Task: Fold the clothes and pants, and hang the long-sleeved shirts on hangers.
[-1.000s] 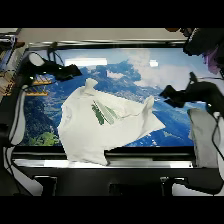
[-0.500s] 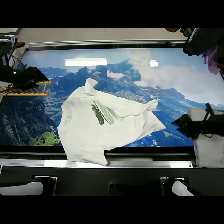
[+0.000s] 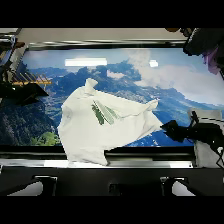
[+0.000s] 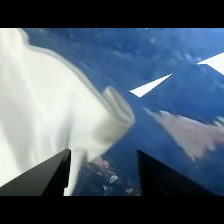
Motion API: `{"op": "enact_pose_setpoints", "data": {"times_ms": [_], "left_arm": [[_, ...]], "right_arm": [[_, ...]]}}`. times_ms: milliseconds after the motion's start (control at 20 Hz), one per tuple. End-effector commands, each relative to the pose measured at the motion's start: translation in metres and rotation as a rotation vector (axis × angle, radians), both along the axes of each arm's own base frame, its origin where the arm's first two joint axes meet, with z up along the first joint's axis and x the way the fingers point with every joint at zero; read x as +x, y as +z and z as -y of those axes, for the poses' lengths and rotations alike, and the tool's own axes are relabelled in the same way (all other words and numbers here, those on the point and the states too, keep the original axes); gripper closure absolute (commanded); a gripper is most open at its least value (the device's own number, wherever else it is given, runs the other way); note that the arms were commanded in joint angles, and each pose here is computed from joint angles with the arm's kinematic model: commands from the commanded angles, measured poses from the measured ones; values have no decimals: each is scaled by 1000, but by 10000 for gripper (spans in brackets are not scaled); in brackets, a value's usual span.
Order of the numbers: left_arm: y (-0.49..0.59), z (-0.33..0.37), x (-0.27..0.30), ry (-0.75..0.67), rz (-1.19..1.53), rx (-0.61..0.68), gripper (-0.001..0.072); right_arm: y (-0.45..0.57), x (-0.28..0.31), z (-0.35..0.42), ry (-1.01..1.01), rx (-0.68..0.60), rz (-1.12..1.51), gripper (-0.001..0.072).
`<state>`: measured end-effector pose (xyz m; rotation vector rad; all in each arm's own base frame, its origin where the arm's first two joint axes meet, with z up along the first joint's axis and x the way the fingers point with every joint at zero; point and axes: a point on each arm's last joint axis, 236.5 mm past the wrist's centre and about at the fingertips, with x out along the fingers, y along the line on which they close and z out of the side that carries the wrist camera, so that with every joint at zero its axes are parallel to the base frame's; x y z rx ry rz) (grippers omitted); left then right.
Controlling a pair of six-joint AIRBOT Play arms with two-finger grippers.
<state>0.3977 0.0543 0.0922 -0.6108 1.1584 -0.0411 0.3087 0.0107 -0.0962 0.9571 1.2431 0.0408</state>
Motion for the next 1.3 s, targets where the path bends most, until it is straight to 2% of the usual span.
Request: {"op": "enact_pose_setpoints", "data": {"times_ms": [0, 100, 150, 300, 350, 400, 450, 850, 1050, 1250], "left_arm": [[-4, 3, -8, -9, -22, -7, -13], [-7, 2, -20, -33, -39, 8, -13], [-12, -2, -28, -20, -52, 20, -13], [-38, -4, -58, 38, -84, 8, -13], [-50, -1, -68, 56, -98, 0, -13], [-65, 5, -78, 68, -117, -18, -13], [-80, 14, -88, 65, -137, -45, -13], [-167, 74, -167, 58, -370, -242, -13], [-175, 92, -199, 39, -439, -283, -13], [-185, 106, -215, 78, -482, -333, -13]], "right_arm": [[-13, 18, -6, -19, -76, 32, 227], [-15, 24, 0, -58, -96, 37, 243], [-15, 25, 2, -62, -104, 41, 310], [-15, 25, 1, -57, -103, 39, 371], [-15, 24, 0, -53, -97, 35, 434], [-14, 21, -4, -43, -86, 29, 643], [-14, 19, -7, -33, -74, 22, 678], [29, 9, -26, 10, -16, 64, 680], [48, 3, -29, 29, -30, 91, 680], [65, 3, -29, 15, -39, 126, 680]]}}
